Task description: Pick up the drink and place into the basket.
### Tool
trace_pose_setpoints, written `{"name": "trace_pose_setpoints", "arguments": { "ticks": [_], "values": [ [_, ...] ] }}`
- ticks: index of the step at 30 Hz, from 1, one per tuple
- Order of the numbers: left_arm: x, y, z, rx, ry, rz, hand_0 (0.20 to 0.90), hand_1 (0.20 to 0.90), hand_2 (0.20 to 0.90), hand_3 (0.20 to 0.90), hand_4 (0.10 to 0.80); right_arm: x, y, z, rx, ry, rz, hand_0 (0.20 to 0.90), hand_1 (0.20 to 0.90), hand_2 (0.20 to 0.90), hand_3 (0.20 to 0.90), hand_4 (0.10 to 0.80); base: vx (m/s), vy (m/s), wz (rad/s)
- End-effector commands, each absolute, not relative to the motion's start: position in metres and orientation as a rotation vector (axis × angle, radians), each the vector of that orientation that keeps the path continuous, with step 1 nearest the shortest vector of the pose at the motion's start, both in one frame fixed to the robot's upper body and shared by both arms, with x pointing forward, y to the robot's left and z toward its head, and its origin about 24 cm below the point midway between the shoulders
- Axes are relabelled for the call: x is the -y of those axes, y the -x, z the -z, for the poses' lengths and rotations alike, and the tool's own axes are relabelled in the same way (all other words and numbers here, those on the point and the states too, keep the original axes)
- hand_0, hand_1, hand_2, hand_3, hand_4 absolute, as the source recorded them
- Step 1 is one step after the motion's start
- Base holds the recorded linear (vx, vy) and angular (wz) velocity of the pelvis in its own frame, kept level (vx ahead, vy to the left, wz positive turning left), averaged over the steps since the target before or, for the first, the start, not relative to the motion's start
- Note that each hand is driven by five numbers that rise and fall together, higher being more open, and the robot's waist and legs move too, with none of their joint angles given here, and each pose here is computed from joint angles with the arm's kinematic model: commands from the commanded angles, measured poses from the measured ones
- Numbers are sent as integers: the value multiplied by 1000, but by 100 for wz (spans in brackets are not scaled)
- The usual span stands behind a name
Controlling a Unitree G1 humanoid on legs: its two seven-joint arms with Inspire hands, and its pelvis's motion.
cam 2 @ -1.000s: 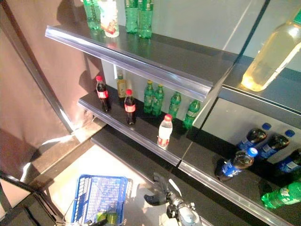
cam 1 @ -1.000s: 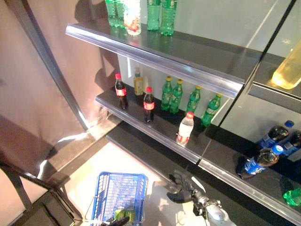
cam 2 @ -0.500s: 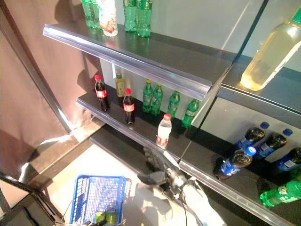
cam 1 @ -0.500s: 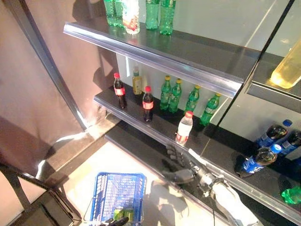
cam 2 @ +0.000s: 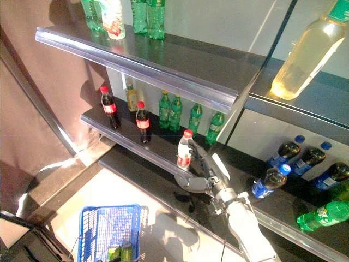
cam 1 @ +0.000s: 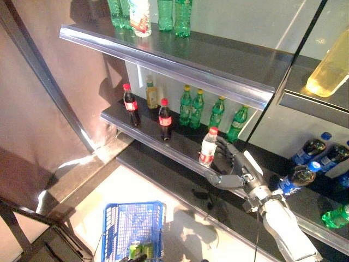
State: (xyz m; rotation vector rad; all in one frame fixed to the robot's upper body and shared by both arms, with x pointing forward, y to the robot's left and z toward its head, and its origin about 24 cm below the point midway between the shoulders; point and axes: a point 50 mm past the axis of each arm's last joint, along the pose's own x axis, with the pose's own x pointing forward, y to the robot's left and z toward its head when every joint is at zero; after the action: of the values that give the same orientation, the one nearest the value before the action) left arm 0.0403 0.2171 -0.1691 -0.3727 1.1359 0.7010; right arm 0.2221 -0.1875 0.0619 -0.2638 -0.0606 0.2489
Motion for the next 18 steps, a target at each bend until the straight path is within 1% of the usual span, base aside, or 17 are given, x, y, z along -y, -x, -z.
{"name": "trace_pose_setpoints", "arguments": {
  "ticks": [1, 9, 14, 18],
  "values": [
    [-237, -32, 165, -1103, 257, -678, 300, 300, 300, 200, 100, 185, -218, -131, 447, 227, -226, 900, 900, 900, 900, 800, -7, 5, -5],
    [-235, -28, 166, -1111, 264, -697, 300, 300, 300, 200, 100, 194, -213, -147, 554, 192, -114, 900, 900, 900, 900, 800, 4, 9, -6],
    [-231, -30, 166, -1109, 265, -705, 300, 300, 300, 200, 100, 191, -218, -140, 526, 141, -9, 900, 900, 900, 900, 800, 9, -1, -1],
    [-229, -32, 166, -1099, 277, -709, 300, 300, 300, 200, 100, 183, -221, -136, 503, 107, -12, 900, 900, 900, 900, 800, 39, -8, 0]
  ]
}}
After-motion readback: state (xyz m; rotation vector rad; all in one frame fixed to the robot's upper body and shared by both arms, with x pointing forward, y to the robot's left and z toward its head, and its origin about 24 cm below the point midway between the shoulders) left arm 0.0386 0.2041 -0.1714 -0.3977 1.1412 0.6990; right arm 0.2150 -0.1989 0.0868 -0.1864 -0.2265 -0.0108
